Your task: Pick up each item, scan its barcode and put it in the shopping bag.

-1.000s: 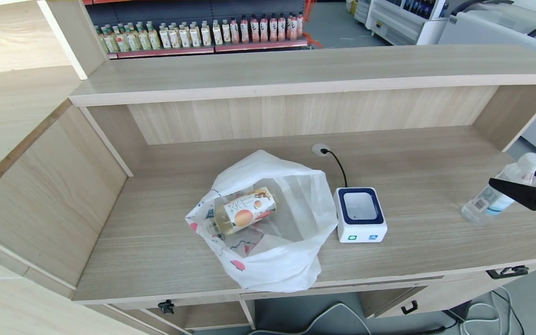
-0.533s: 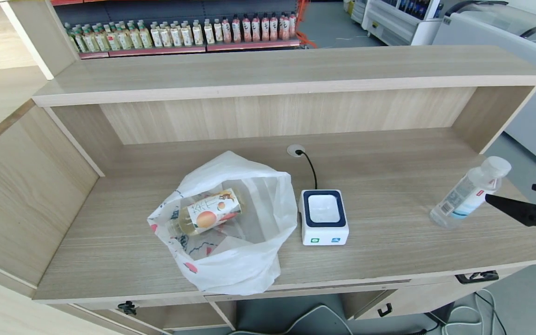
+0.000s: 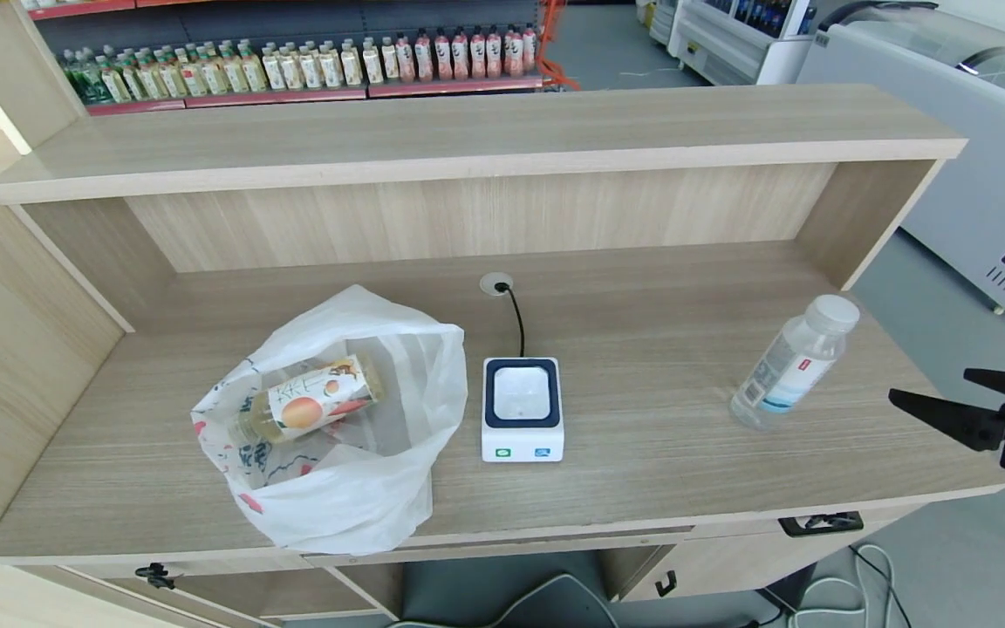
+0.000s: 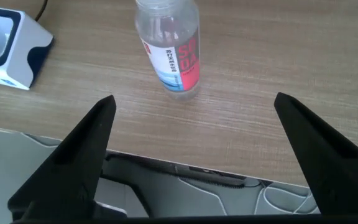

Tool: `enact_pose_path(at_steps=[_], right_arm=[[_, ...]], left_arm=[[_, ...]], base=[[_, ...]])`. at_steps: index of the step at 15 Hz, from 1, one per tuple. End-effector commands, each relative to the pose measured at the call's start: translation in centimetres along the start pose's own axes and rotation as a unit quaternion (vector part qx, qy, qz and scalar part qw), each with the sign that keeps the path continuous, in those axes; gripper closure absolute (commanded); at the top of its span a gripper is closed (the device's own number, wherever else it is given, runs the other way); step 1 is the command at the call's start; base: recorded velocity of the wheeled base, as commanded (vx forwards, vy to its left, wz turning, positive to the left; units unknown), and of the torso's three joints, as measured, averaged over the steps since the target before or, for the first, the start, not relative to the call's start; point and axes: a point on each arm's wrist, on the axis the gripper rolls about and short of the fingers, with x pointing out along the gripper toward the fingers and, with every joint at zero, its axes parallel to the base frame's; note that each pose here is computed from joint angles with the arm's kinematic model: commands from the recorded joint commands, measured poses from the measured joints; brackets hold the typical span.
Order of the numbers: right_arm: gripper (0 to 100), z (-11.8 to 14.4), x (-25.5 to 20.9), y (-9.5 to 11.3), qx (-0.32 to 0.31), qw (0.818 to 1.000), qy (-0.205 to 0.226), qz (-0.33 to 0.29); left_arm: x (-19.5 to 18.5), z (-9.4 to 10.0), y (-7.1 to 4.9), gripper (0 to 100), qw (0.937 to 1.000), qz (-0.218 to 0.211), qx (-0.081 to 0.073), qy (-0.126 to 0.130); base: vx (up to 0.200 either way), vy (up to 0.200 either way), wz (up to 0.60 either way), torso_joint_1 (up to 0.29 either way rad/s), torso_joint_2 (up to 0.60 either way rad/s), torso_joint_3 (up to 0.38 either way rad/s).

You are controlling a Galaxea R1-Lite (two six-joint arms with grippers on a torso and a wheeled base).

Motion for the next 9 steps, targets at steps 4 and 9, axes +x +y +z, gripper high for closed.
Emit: enact_pose_path(at_steps=[4,9], right_arm=[[0,-1.5,0.1,0.2,0.013,1.000,0.018,-0.004],[0,-3.5,0.5,1.4,0.003,1.000,-0.004,0.015]], left_arm=[[0.0,0.0,0.0,0,1.0000,0.001,-0.001,0.000],[0.0,0.0,0.0,0,1.0000,0.000,-0.001,0.000]], base=[[0.000,0.000,0.00,0.000,0.00,0.000],[0.000,0.000,0.00,0.000,0.00,0.000]])
